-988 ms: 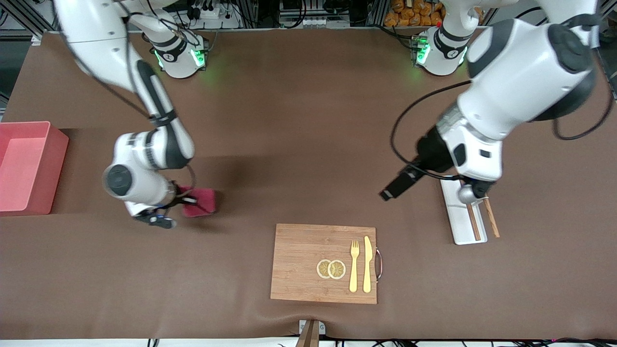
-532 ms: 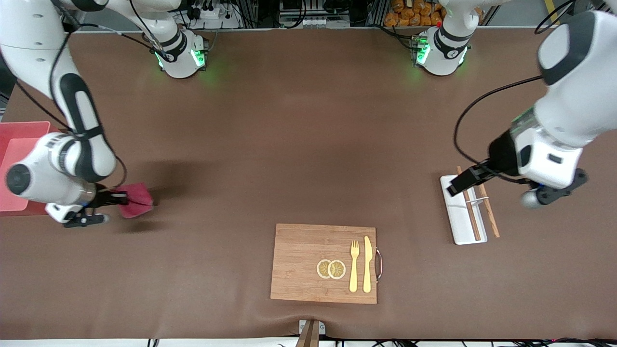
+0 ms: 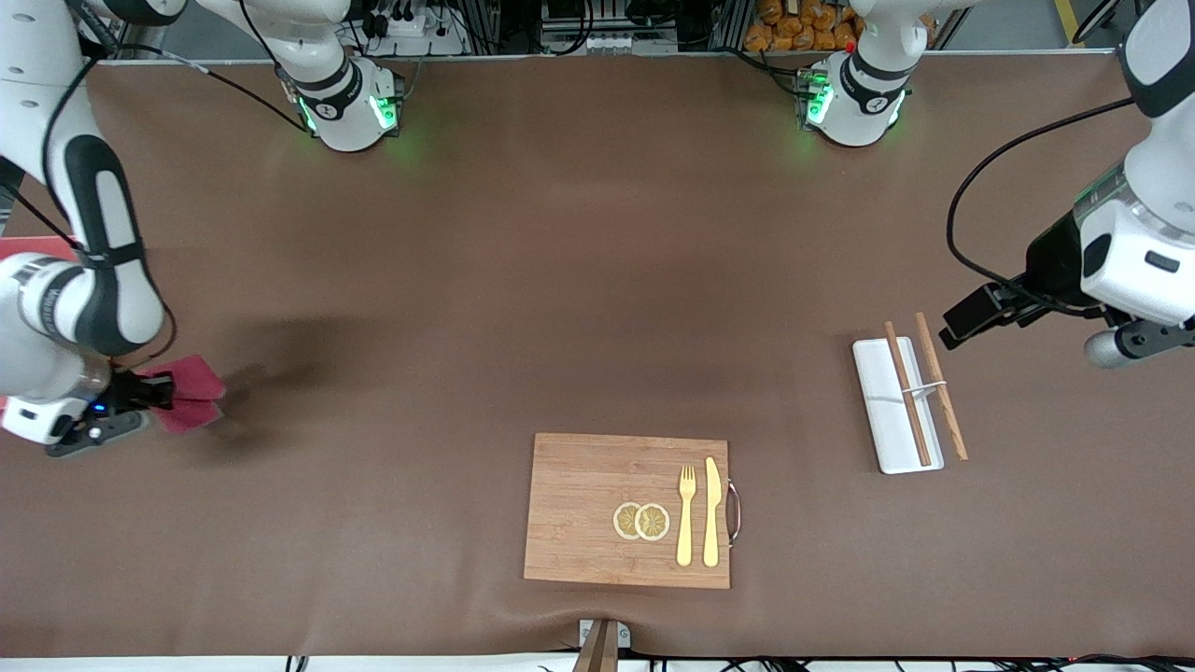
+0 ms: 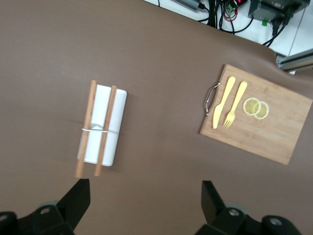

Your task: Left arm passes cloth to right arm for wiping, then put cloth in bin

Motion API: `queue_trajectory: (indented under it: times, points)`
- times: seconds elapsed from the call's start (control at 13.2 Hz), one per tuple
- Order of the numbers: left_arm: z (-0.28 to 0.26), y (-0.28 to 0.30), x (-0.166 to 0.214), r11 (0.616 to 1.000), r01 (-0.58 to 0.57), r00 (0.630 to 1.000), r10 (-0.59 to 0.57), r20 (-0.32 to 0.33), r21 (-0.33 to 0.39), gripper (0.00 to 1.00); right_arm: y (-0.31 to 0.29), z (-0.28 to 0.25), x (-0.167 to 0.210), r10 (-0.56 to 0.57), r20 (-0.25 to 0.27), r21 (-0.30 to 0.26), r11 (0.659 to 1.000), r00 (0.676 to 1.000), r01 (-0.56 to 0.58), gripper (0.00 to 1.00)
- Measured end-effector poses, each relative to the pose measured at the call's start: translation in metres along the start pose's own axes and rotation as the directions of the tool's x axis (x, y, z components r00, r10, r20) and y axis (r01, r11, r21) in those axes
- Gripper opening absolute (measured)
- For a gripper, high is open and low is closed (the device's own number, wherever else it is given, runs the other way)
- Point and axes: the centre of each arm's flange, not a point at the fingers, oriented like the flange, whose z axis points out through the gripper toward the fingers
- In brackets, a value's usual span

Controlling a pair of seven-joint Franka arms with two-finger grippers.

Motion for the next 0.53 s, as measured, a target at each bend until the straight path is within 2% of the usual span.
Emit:
queue_trajectory:
  times: [0.15, 0.3, 0.53]
  points:
    - [-0.015, -0.017, -0.012, 0.998, -0.04, 0.999, 0.04, 0.012, 0.047, 1.0, -0.051, 0.015, 0.025, 0.093, 0.035, 0.008, 0.996, 0.995, -0.093, 0.06]
    - [-0.025, -0.039, -0.024, 0.994, -0.078, 0.997, 0.077, 0.014, 0.078, 1.0, -0.109, 0.018, 0.045, 0.171, 0.093, 0.029, 0.984, 0.981, -0.175, 0.06]
    - [-0.032, -0.059, -0.034, 0.989, -0.115, 0.993, 0.114, 0.024, 0.094, 1.0, -0.183, 0.014, 0.067, 0.264, 0.14, 0.122, 0.952, 0.954, -0.282, 0.06]
